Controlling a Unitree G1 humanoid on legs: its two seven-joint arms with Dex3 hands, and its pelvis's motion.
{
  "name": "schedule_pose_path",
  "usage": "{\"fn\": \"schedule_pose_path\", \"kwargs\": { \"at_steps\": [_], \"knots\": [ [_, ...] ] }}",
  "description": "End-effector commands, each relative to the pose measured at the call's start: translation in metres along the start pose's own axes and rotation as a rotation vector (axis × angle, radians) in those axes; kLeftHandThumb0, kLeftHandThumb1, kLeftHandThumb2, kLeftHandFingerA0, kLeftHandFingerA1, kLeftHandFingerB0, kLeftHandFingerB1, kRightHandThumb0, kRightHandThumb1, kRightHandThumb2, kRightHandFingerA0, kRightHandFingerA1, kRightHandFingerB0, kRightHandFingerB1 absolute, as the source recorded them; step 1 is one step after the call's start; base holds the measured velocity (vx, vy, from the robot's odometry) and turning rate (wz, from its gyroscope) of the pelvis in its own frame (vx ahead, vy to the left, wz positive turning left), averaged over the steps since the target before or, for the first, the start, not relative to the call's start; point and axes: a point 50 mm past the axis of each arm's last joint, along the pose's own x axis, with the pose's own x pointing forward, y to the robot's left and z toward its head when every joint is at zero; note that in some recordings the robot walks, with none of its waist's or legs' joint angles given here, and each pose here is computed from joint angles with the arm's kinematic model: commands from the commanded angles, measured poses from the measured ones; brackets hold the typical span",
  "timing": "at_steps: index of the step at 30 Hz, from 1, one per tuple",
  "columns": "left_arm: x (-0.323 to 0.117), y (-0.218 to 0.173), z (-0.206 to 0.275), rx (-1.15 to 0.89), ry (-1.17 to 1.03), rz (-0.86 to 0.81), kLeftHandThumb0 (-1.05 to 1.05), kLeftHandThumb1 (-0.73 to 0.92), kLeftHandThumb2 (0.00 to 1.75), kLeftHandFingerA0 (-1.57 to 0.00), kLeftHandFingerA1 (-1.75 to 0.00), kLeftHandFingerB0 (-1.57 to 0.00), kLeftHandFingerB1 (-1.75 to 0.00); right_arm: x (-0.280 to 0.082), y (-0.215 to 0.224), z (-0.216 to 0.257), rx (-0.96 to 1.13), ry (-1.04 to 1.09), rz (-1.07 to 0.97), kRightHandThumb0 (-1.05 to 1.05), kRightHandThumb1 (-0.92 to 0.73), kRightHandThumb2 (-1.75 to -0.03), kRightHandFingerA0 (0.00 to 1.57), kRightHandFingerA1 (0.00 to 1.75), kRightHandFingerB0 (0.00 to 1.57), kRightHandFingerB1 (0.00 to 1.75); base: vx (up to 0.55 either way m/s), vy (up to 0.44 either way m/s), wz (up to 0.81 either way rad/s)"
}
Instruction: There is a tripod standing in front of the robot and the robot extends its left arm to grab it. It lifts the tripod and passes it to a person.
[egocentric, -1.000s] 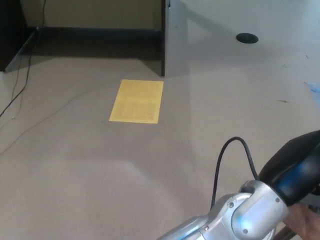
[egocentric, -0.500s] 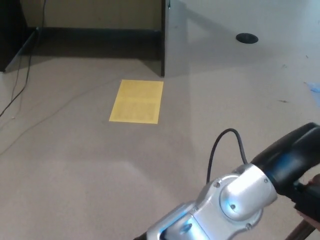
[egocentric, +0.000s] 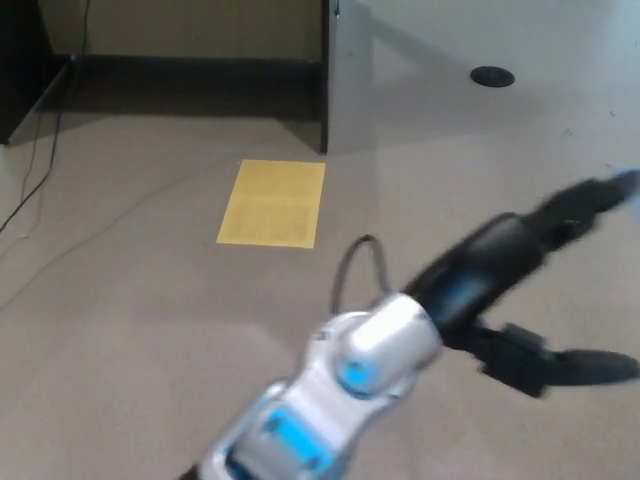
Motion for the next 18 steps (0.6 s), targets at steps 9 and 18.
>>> {"fn": "schedule_pose_path", "kwargs": {
  "at_steps": [9,18],
  "knots": [
    [-0.095,0.058,-0.052,-0.118,0.072,0.188,-0.68,0.39,0.79,0.00,-0.07,0.00,-0.07,-0.006,-0.007,-0.008,0.026,0.028,-0.014,-0.73,-0.74,-0.67,0.54,0.40,0.47,0.37,0.00,0.000,0.00],
    [-0.186,0.078,-0.103,-0.113,0.242,0.406,-0.61,0.38,0.75,0.00,-0.13,-0.05,-0.14,-0.007,-0.004,-0.012,0.002,0.057,-0.011,-0.74,-0.74,-0.68,0.54,0.39,0.47,0.36,0.00,0.000,0.00]
  ]
}}
